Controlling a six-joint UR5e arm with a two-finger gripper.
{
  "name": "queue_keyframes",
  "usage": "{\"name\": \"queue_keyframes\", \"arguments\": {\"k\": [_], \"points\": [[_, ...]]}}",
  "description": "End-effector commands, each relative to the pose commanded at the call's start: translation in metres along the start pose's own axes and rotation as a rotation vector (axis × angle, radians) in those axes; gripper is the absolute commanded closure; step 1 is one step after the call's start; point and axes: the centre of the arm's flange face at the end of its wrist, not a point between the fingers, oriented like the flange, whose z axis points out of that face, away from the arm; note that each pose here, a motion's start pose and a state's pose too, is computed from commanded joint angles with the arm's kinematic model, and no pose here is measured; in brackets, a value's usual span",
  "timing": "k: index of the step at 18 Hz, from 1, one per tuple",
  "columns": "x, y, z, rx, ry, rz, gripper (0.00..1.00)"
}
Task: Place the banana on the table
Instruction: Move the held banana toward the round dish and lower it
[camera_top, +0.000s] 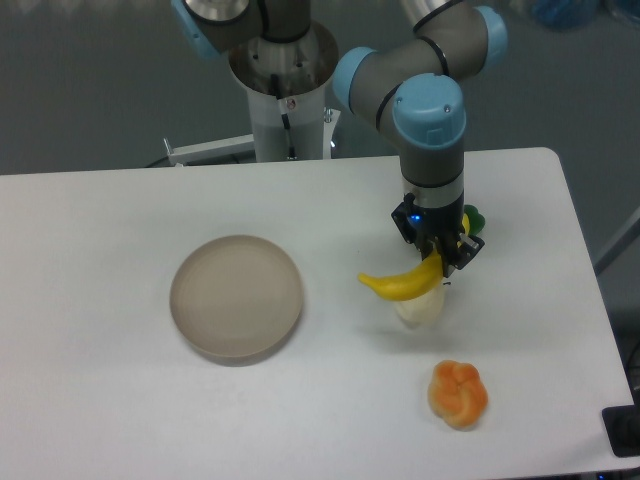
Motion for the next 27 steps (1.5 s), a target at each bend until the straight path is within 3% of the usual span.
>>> {"name": "queue_keyframes", "arguments": {"k": [1,4,5,7,10,11,15,19,27], "points": [[-0.010,0.001,0.005,0.001,-0.004,0.005,0.62],[-0.048,-0.003,0.023,-0.002,-0.015,0.205,0.62],[-0.052,-0.008,0.027,0.000,-0.016,0.222,0.62],[-0.049,-0.026,0.034,0.009,-0.021,0.198,0.62],[-0.047,-0.062,0.035,0.036,-0.038,-0.006,0.62],[-0.047,-0.070,0.036,0.041,-0.039,-0.026,0.62],[-0.038,-0.096,0.048,0.055,-0.042,0.035,0.62],[-0.018,-0.122,0.067,0.058,-0.025,0.206,0.62],[0.012,-0.145,0.092,0.056,0.023,0.172,0.62]]}}
